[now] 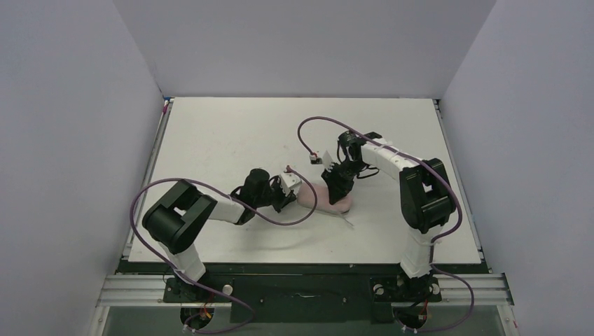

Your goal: Open the umbrella

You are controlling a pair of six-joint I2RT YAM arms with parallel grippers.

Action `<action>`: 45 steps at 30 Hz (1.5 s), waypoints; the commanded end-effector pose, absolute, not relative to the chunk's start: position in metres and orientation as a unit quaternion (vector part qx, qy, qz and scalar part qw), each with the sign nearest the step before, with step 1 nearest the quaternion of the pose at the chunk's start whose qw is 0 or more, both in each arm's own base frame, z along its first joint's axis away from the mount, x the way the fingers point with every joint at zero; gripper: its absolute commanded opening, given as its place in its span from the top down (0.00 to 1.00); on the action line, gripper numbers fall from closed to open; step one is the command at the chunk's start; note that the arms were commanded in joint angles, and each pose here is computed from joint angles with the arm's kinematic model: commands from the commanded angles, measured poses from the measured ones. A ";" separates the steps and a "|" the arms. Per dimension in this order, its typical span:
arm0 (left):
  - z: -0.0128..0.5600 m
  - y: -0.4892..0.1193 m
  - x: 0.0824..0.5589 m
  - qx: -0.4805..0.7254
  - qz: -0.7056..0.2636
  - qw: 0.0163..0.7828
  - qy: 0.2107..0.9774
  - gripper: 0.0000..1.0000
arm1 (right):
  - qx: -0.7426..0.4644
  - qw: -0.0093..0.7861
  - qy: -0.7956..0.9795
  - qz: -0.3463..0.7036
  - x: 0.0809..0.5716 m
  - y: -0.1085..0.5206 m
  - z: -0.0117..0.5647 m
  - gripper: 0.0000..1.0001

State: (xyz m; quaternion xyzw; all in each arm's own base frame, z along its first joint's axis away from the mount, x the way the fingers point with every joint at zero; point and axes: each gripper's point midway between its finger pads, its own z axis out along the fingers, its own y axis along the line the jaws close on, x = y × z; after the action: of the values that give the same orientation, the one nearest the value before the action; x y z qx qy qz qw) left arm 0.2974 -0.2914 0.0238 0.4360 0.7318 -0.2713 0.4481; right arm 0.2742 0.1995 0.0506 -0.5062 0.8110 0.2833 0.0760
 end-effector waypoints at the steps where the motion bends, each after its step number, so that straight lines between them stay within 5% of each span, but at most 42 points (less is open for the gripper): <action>1: 0.048 -0.293 0.290 0.443 -0.284 0.473 0.707 1.00 | -0.485 0.070 0.833 0.257 0.289 0.186 0.027 0.97; 38: 0.045 -0.369 0.239 0.472 -0.309 0.470 0.679 1.00 | -0.343 0.120 0.876 0.317 0.311 0.237 0.040 1.00; 40: 0.051 -0.360 0.242 0.463 -0.310 0.471 0.684 0.89 | -0.359 0.128 0.870 0.313 0.312 0.236 0.045 0.98; 43: 0.066 -0.342 0.242 0.446 -0.314 0.468 0.695 0.49 | -0.376 0.124 0.865 0.308 0.308 0.232 0.051 0.92; 45: 0.077 -0.328 0.243 0.430 -0.316 0.470 0.703 0.38 | -0.390 0.122 0.861 0.303 0.308 0.230 0.055 0.87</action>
State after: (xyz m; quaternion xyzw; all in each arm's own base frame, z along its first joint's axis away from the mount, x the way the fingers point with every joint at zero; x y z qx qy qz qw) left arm 0.2402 -0.3408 0.0352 0.4625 0.7076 -0.2874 0.4504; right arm 0.2887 0.2387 0.0529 -0.3464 0.8669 0.3489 0.0829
